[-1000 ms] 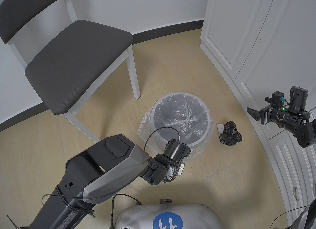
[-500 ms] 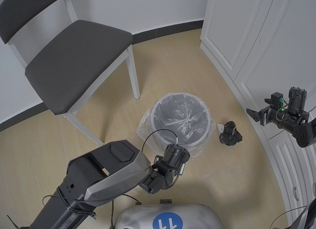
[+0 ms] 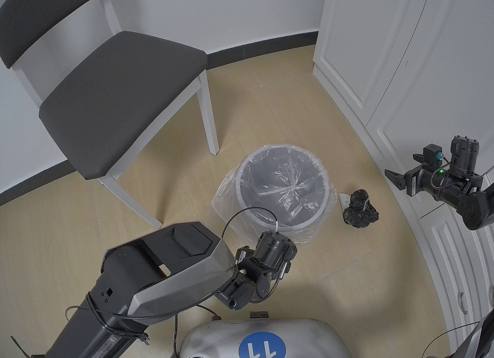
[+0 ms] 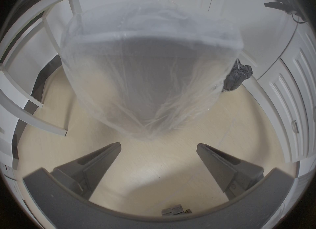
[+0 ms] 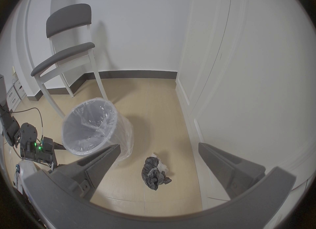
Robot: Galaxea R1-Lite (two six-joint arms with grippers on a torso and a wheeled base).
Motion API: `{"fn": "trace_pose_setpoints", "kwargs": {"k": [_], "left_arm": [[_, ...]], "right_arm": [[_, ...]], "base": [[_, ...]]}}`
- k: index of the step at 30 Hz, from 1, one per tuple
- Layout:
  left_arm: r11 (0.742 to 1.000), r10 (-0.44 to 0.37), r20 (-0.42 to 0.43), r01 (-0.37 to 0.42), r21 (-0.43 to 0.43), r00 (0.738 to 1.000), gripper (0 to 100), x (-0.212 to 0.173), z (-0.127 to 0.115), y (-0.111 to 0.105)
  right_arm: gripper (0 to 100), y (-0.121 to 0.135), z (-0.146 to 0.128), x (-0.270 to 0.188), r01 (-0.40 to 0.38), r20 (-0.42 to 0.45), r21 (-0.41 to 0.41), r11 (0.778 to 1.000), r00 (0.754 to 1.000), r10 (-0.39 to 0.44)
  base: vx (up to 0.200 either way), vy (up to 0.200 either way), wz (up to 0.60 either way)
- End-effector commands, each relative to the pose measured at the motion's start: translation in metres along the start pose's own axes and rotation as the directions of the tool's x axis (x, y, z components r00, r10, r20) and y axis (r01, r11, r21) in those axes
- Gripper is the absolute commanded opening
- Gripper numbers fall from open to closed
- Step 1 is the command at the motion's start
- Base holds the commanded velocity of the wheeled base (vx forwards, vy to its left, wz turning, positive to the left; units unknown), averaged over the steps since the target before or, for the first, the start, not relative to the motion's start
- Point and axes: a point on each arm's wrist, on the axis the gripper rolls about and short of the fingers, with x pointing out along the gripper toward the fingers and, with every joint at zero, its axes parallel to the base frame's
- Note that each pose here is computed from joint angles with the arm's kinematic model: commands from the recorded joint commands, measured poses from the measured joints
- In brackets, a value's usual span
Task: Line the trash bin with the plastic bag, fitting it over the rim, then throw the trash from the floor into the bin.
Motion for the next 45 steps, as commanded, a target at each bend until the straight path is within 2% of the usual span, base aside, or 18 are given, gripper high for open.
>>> {"fn": "trace_pose_setpoints", "kwargs": {"k": [1, 7, 8, 12, 19, 23, 24, 28, 32, 36, 40, 45], "left_arm": [[1.000, -0.013, 0.003, 0.013, 0.003, 1.000, 100, -0.015, 0.005, -0.001], [0.999, -0.031, 0.023, 0.031, 0.009, 0.999, 100, -0.045, 0.013, 0.002], [0.999, -0.041, 0.028, 0.041, 0.014, 0.999, 100, -0.063, 0.018, 0.005], [0.998, -0.060, 0.050, 0.058, 0.025, 0.997, 100, -0.091, 0.030, 0.008], [0.997, -0.067, 0.141, 0.059, 0.058, 0.988, 100, -0.123, 0.069, 0.022], [0.999, -0.037, 0.196, 0.031, 0.033, 0.980, 100, -0.117, 0.091, 0.033], [1.000, -0.018, 0.222, 0.017, 0.007, 0.975, 100, -0.110, 0.103, 0.039], [0.999, 0.028, 0.223, -0.023, -0.025, 0.974, 100, -0.083, 0.119, 0.047], [0.988, 0.149, 0.224, -0.139, -0.061, 0.963, 100, -0.035, 0.117, 0.049], [0.980, 0.199, 0.205, -0.196, -0.037, 0.958, 100, -0.006, 0.105, 0.053], [0.974, 0.227, 0.194, -0.228, -0.020, 0.954, 100, 0.008, 0.098, 0.063], [0.961, 0.274, 0.197, -0.275, -0.024, 0.941, 100, 0.011, 0.101, 0.077]], "right_arm": [[100, -0.002, -0.001, 0.001, 0.001, 0.002, 0.003, 1.000, 1.000, -0.001], [100, -0.003, 0.000, 0.002, 0.005, 0.004, 0.005, 1.000, 1.000, -0.005], [100, -0.003, 0.000, 0.002, 0.005, 0.004, 0.006, 1.000, 1.000, -0.005], [100, -0.004, 0.000, 0.001, 0.008, 0.004, 0.006, 1.000, 1.000, -0.008], [100, -0.010, 0.002, -0.002, 0.027, 0.010, 0.008, 1.000, 1.000, -0.027], [100, -0.012, 0.004, -0.001, 0.034, 0.017, 0.010, 0.999, 0.999, -0.034], [100, -0.012, 0.004, -0.001, 0.038, 0.019, 0.018, 0.999, 0.999, -0.038], [100, -0.013, 0.006, 0.001, 0.042, 0.024, 0.033, 0.999, 0.999, -0.043], [100, -0.013, 0.005, 0.001, 0.042, 0.022, 0.036, 0.998, 0.999, -0.043], [100, -0.014, 0.006, 0.001, 0.044, 0.025, 0.036, 0.998, 0.999, -0.045], [100, -0.016, 0.005, 0.002, 0.049, 0.021, 0.037, 0.998, 0.999, -0.050], [100, -0.017, 0.005, 0.002, 0.051, 0.021, 0.037, 0.998, 0.998, -0.052]], "base": [[0.000, 0.000, 0.00], [0.000, 0.000, 0.00], [0.000, 0.000, 0.00], [0.000, 0.000, 0.00], [0.000, 0.000, 0.00], [0.000, 0.000, 0.00], [0.000, 0.000, 0.00], [0.000, 0.000, 0.00], [0.000, 0.000, 0.00], [0.000, 0.000, 0.00], [0.000, 0.000, 0.00], [0.000, 0.000, 0.00]]}}
